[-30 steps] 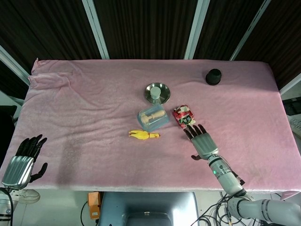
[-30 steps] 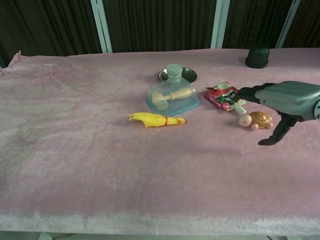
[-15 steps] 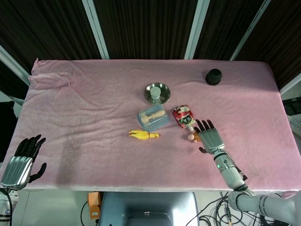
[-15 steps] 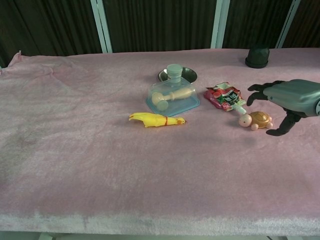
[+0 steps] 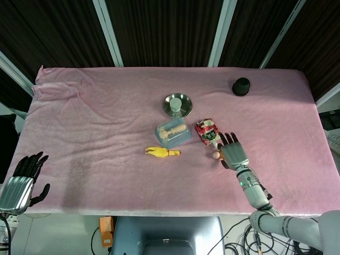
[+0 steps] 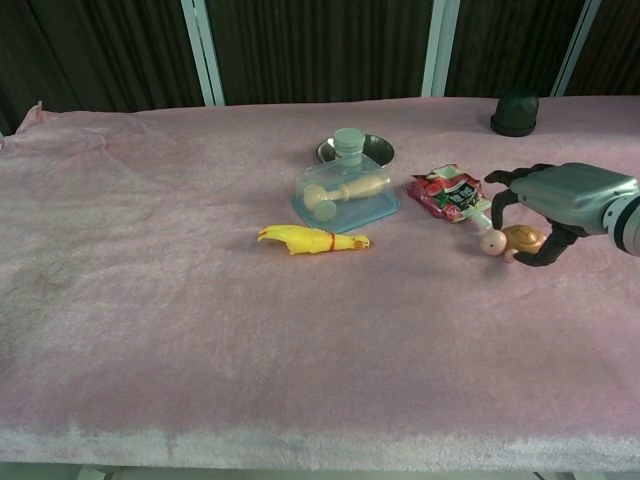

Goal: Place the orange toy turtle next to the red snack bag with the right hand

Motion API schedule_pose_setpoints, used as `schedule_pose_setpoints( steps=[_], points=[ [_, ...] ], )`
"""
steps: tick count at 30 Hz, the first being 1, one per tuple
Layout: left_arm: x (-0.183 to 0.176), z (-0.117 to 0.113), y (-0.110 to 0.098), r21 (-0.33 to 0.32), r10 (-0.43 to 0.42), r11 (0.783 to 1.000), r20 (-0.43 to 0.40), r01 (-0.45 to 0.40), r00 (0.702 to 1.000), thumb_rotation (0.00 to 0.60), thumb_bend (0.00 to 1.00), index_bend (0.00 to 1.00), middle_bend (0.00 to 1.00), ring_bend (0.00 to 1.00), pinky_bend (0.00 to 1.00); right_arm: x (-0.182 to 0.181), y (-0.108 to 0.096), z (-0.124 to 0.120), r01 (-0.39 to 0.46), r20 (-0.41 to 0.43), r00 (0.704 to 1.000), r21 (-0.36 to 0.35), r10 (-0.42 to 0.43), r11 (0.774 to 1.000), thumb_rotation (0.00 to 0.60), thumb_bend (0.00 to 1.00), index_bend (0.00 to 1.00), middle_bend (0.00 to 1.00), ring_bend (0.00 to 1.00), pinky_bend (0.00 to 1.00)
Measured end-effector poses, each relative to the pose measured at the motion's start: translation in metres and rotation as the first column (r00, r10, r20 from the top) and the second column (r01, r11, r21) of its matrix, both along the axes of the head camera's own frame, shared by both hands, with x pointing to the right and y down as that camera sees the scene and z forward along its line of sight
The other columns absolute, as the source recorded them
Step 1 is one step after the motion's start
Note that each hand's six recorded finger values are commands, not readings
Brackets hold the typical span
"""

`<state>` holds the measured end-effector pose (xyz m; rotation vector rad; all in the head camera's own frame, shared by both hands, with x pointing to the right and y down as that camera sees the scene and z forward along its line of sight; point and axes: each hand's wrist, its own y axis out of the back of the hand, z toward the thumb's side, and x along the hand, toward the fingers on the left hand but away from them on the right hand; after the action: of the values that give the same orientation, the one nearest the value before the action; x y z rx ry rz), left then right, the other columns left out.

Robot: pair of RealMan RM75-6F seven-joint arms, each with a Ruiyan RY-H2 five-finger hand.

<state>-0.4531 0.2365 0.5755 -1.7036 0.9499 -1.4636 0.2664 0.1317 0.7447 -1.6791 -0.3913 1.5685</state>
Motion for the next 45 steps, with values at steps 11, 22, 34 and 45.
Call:
schedule_pose_setpoints(
  steps=[11, 22, 34, 45],
  points=[
    [-0.002, 0.000, 0.000, -0.001, -0.005, 1.000, 0.001, 0.005, 1.000, 0.600, 0.41, 0.00, 0.00, 0.00, 0.02, -0.001, -0.002, 0.004, -0.005, -0.005, 1.000, 0.037, 0.005, 0.999, 0.600, 0.45, 0.82, 0.09, 0.00, 0.06],
    [-0.001, 0.001, 0.000, -0.003, -0.005, 1.000, -0.001, 0.005, 1.000, 0.600, 0.41, 0.00, 0.00, 0.00, 0.02, 0.001, -0.004, 0.005, -0.015, -0.016, 1.000, 0.070, 0.016, 0.997, 0.600, 0.48, 0.87, 0.14, 0.00, 0.08],
    [-0.002, 0.002, 0.000, -0.007, -0.006, 1.000, 0.002, 0.006, 1.000, 0.600, 0.41, 0.00, 0.00, 0.00, 0.02, 0.008, 0.000, -0.001, -0.007, 0.004, 1.000, 0.027, 0.007, 1.000, 0.600, 0.35, 0.11, 0.00, 0.00, 0.08],
    [-0.002, 0.002, 0.000, -0.006, -0.007, 1.000, 0.006, 0.007, 1.000, 0.600, 0.41, 0.00, 0.00, 0.00, 0.02, -0.008, 0.009, -0.024, 0.014, 0.118, 0.993, 0.044, -0.020, 0.999, 0.600, 0.25, 0.00, 0.00, 0.00, 0.07]
  ],
)
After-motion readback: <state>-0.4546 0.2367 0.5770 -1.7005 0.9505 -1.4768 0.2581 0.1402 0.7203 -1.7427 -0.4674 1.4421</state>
